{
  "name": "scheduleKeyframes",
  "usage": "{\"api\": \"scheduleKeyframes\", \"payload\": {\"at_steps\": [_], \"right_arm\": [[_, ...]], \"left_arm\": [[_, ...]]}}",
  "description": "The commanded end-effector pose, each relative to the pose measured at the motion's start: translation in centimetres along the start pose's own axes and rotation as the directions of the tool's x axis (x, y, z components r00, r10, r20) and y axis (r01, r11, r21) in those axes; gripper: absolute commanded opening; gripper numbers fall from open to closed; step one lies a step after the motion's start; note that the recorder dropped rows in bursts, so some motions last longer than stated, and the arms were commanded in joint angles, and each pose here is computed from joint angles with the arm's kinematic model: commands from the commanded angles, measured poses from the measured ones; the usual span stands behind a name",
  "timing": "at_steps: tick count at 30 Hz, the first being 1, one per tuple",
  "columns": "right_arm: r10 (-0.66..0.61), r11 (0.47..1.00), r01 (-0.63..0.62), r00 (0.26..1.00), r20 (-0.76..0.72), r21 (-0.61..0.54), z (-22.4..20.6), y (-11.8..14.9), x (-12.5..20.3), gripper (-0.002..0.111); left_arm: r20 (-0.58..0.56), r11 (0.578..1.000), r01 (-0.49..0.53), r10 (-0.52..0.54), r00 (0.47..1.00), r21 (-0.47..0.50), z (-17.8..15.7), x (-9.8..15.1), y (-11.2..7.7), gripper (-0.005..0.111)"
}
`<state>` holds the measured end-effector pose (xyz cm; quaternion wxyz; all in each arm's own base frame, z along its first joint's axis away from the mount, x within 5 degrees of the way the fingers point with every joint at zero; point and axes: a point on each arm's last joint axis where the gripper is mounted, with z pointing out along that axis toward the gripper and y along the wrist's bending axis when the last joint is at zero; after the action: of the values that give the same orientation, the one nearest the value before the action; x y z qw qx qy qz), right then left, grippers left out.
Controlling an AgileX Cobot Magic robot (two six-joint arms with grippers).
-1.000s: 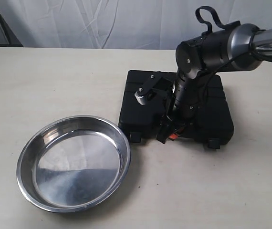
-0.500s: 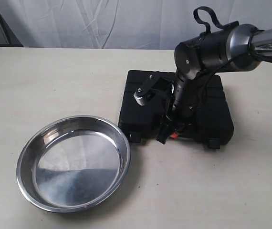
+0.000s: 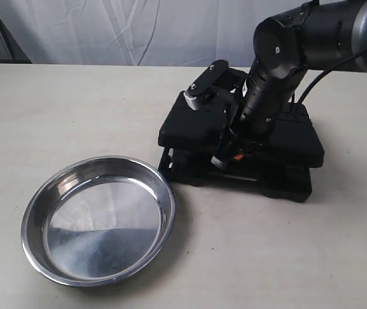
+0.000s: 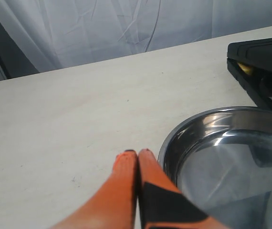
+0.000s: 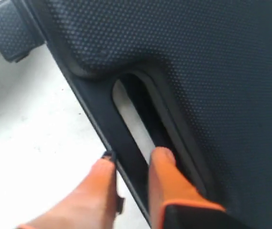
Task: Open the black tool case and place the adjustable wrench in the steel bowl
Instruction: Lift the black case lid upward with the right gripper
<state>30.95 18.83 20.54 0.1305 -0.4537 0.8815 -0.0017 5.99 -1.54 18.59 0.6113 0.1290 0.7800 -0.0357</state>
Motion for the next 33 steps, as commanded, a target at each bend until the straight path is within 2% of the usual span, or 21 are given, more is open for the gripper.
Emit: {"api": "scheduleKeyframes", "payload": {"at_steps": [1,6,10,13,17,19,23,25,28,33], "right_arm": [[0.025,0.996,-0.029,0.998,0.051,0.080,-2.2,-0.7,0.1,-0.001],[0.020,0.993,-0.034,0.992,0.124,0.111,-4.7,-0.8,0.1,-0.001],[0.036,0.995,-0.045,0.994,0.100,0.089,-5.4,-0.5,0.6,-0.001],[0.067,0.997,-0.069,0.996,0.064,0.036,-4.1,-0.2,0.5,-0.001],[0.066,0.998,-0.066,0.998,-0.011,0.007,-0.4,-0.2,0.2,0.001],[0.065,0.998,-0.065,0.996,-0.056,-0.009,1.4,-0.1,0.2,0.012],[0.060,0.997,-0.064,0.992,-0.115,-0.031,4.5,0.0,0.4,0.050],[0.059,0.997,-0.064,0.989,-0.134,-0.037,5.5,0.1,0.5,0.058],[0.057,0.997,-0.064,0.988,-0.145,-0.042,6.6,0.1,0.5,0.055],[0.060,0.997,-0.067,0.987,-0.147,-0.046,7.2,0.2,0.5,0.042]], "left_arm": [[0.017,1.000,0.005,-0.005,1.000,0.003,0.0,-0.1,0.0,0.000],[0.017,1.000,0.005,-0.005,1.000,0.003,0.0,-0.1,0.0,0.000],[0.017,1.000,0.005,-0.005,1.000,0.003,0.0,-0.1,0.0,0.000],[0.017,1.000,0.005,-0.005,1.000,0.003,0.0,-0.1,0.0,0.000],[0.017,1.000,0.005,-0.005,1.000,0.003,0.0,-0.1,0.0,0.000],[0.017,1.000,0.005,-0.005,1.000,0.003,0.0,-0.1,0.0,0.000],[0.017,1.000,0.005,-0.005,1.000,0.003,0.0,-0.1,0.0,0.000],[0.017,1.000,0.005,-0.005,1.000,0.003,0.0,-0.1,0.0,0.000],[0.017,1.000,0.005,-0.005,1.000,0.003,0.0,-0.1,0.0,0.000],[0.017,1.000,0.005,-0.005,1.000,0.003,0.0,-0.1,0.0,0.000]]}}
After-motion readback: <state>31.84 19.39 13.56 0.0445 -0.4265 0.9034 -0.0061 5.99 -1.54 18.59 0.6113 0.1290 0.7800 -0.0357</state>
